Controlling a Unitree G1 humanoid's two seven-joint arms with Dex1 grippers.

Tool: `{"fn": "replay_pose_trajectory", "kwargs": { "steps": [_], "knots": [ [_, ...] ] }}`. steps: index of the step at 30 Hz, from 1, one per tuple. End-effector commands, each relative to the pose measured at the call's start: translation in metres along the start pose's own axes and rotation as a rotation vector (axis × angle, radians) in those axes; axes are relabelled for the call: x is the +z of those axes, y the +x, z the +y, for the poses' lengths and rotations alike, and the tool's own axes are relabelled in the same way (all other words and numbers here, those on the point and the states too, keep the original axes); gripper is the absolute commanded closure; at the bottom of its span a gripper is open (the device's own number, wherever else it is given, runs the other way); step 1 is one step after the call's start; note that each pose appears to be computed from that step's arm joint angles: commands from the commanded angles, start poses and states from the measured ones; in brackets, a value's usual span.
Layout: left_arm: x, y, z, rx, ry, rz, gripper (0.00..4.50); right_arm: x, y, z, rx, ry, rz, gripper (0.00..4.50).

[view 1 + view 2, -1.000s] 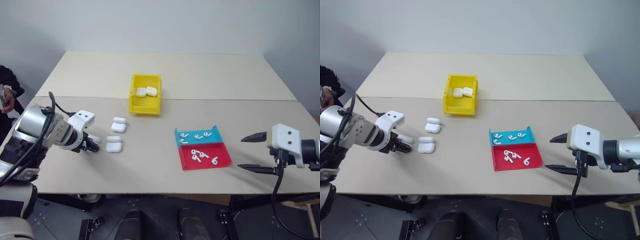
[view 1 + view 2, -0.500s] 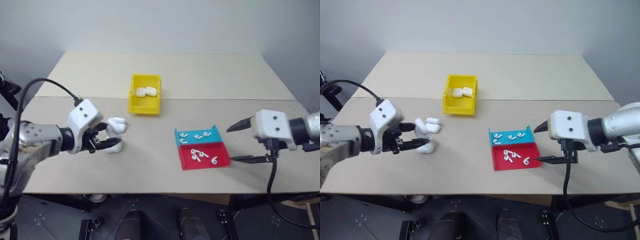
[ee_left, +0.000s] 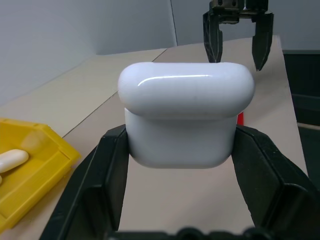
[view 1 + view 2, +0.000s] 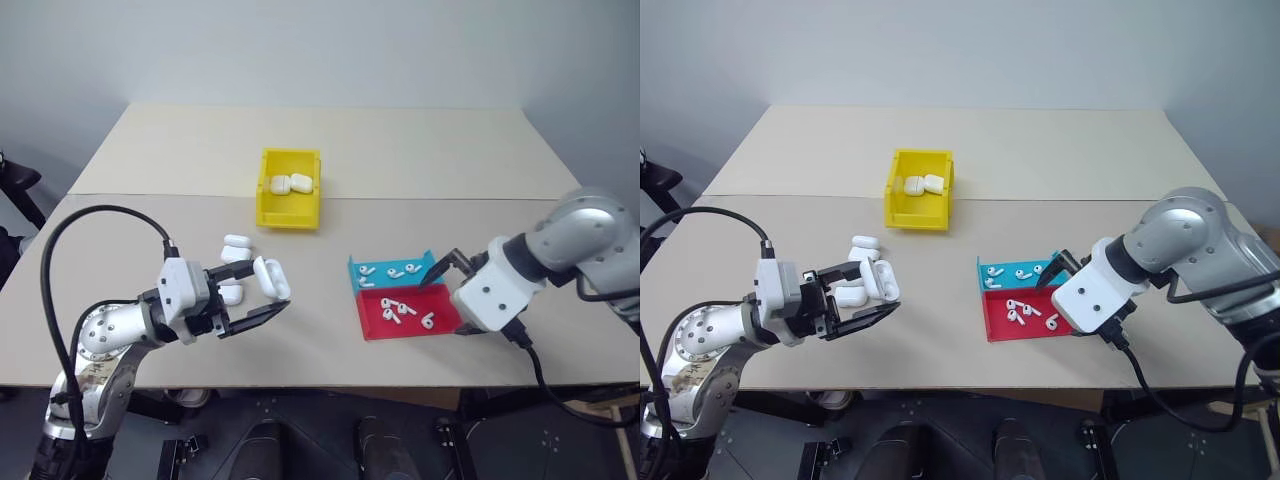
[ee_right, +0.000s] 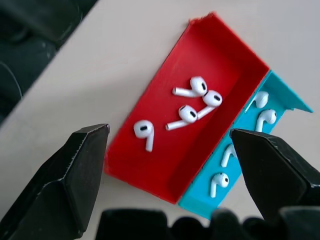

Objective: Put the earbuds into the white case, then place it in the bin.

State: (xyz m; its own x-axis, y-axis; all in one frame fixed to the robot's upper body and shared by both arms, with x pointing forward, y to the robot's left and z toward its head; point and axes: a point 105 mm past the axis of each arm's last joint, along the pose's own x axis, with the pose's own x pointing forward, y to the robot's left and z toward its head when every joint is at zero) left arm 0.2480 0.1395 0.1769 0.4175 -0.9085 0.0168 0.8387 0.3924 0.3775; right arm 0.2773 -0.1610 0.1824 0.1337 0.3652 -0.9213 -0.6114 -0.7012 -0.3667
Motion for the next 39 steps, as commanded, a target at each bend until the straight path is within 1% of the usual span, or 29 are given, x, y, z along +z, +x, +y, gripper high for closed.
{"fn": "replay_pose_trajectory", "kwargs": {
  "steps": [1, 4, 9, 20, 28, 39],
  "knots": [
    [0.002, -0.002, -0.007, -0.030, 0.027, -0.012, 1.72, -0.008, 0.006, 0.002, 0.093, -0.084, 0.036, 0.57],
    [0.003, -0.001, -0.008, -0.027, 0.038, -0.016, 1.72, -0.011, 0.010, 0.000, 0.109, -0.114, 0.041, 1.54],
    [0.013, 0.000, -0.009, -0.020, 0.054, -0.042, 1.72, -0.011, 0.017, 0.001, 0.144, -0.158, 0.038, 1.54],
    [0.019, 0.003, -0.007, -0.023, 0.082, -0.039, 1.72, -0.011, 0.029, 0.010, 0.182, -0.183, 0.040, 1.54],
    [0.020, 0.005, -0.005, -0.028, 0.086, -0.042, 1.72, -0.020, 0.043, 0.014, 0.202, -0.191, 0.072, 1.54],
    [0.019, 0.004, -0.004, -0.021, 0.084, -0.028, 1.72, -0.025, 0.044, 0.010, 0.206, -0.211, 0.088, 1.54]
  ]
}}
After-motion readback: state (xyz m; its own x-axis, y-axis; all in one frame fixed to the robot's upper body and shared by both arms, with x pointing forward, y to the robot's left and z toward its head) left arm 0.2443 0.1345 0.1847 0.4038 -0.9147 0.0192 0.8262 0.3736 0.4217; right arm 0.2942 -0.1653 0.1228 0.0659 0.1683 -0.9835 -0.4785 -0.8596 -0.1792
